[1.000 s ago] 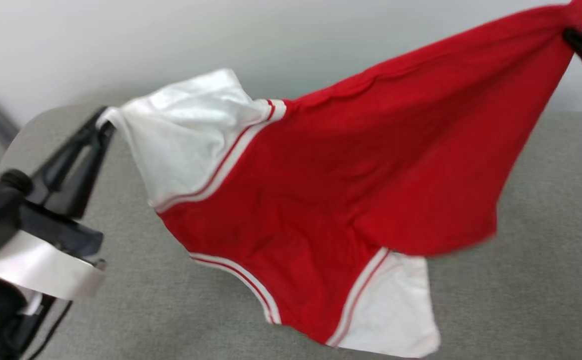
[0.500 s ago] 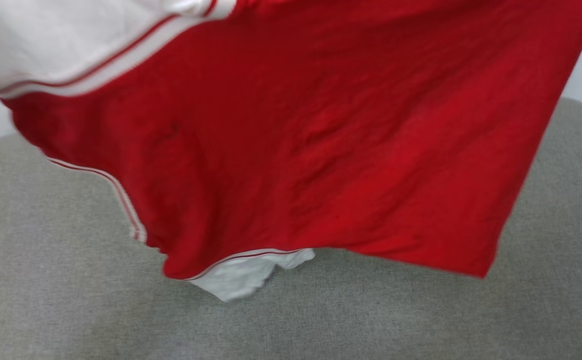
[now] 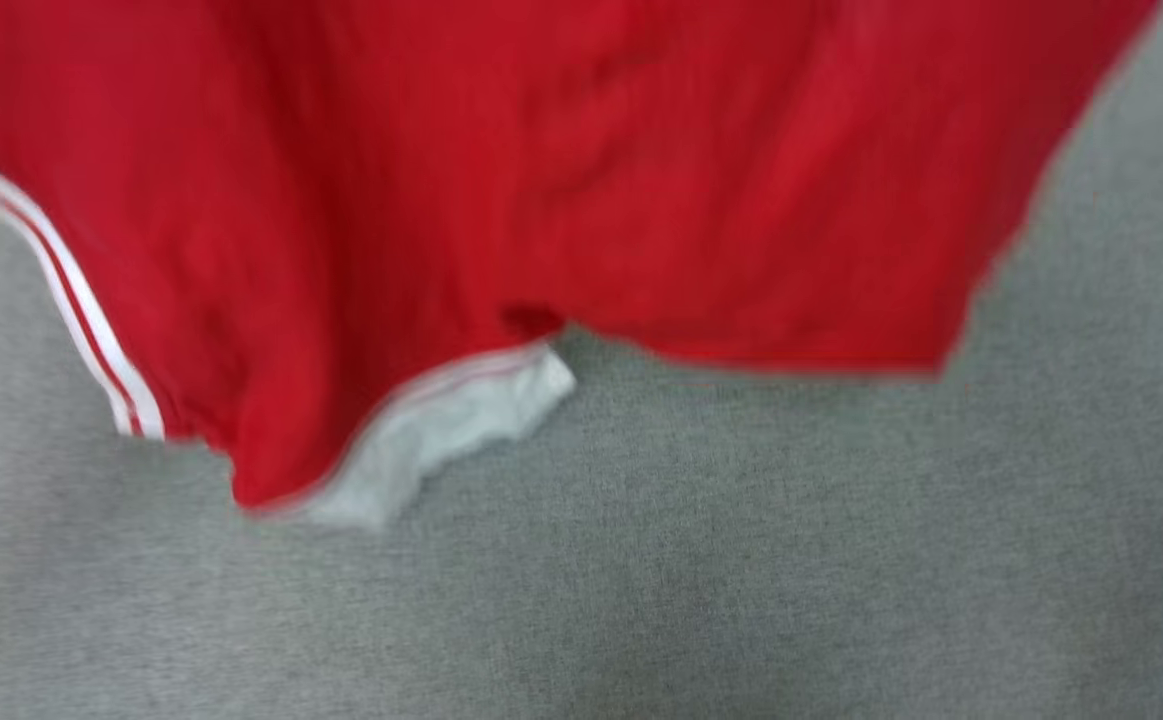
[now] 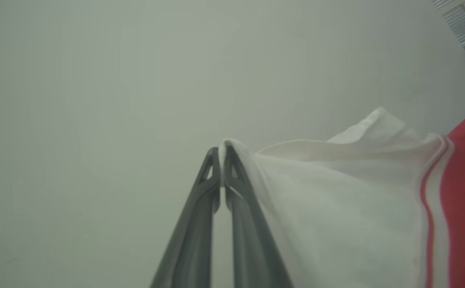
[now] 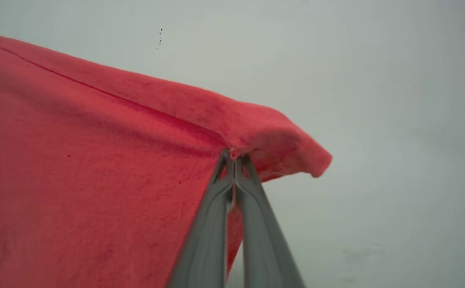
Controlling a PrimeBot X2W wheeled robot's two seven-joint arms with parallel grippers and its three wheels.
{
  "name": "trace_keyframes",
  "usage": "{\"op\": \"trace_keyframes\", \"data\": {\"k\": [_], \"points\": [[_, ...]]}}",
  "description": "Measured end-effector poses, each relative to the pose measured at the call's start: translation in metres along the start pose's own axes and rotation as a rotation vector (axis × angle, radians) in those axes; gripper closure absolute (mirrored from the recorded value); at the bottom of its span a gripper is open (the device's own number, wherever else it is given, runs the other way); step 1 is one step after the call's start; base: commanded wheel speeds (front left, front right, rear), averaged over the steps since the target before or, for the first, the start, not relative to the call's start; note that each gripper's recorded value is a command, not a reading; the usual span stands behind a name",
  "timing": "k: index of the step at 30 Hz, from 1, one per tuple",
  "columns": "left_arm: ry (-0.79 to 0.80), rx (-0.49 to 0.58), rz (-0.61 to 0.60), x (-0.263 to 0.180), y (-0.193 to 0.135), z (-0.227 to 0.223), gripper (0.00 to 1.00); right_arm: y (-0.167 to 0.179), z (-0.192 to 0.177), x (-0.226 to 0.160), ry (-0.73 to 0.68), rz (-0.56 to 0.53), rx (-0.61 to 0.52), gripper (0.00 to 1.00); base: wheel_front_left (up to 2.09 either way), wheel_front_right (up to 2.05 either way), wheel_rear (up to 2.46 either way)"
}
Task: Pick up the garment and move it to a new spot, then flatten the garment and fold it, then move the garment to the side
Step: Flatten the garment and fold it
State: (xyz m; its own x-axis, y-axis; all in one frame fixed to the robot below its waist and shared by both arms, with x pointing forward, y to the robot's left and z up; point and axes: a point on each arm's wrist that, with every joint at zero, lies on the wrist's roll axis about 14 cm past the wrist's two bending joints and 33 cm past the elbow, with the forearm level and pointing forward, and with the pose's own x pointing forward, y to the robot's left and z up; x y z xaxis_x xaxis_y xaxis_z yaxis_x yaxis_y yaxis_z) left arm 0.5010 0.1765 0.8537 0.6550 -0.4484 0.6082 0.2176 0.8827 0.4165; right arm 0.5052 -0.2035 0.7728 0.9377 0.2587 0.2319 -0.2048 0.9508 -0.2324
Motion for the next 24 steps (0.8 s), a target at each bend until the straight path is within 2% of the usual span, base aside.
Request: {"op": "trace_keyframes", "data": {"k": [8,14,16,18,24], "points": [[-0.017,0.013,0.034,0.061,0.017,-0.063,1.0,-0.019,-0.043,0.068,-0.03,-0.057,0.015,1.0,0.0,0.0,0.0],[-0.028,-0.013,0.073,0.087,0.02,-0.114,1.0,-0.029,-0.071,0.112,-0.093,-0.109,0.007,1.0,0.0,0.0,0.0],[-0.001,-0.029,0.073,0.088,0.017,-0.139,1.0,-0.029,-0.09,0.124,-0.089,-0.121,0.02,1.0,0.0,0.0,0.0],[0.047,-0.035,0.056,0.084,0.008,-0.167,1.0,-0.027,-0.119,0.133,-0.057,-0.137,0.081,1.0,0.0,0.0,0.0],[0.186,-0.068,0.003,0.049,-0.016,-0.234,1.0,0.007,-0.205,0.134,0.058,-0.107,0.149,1.0,0.0,0.0,0.0]]}}
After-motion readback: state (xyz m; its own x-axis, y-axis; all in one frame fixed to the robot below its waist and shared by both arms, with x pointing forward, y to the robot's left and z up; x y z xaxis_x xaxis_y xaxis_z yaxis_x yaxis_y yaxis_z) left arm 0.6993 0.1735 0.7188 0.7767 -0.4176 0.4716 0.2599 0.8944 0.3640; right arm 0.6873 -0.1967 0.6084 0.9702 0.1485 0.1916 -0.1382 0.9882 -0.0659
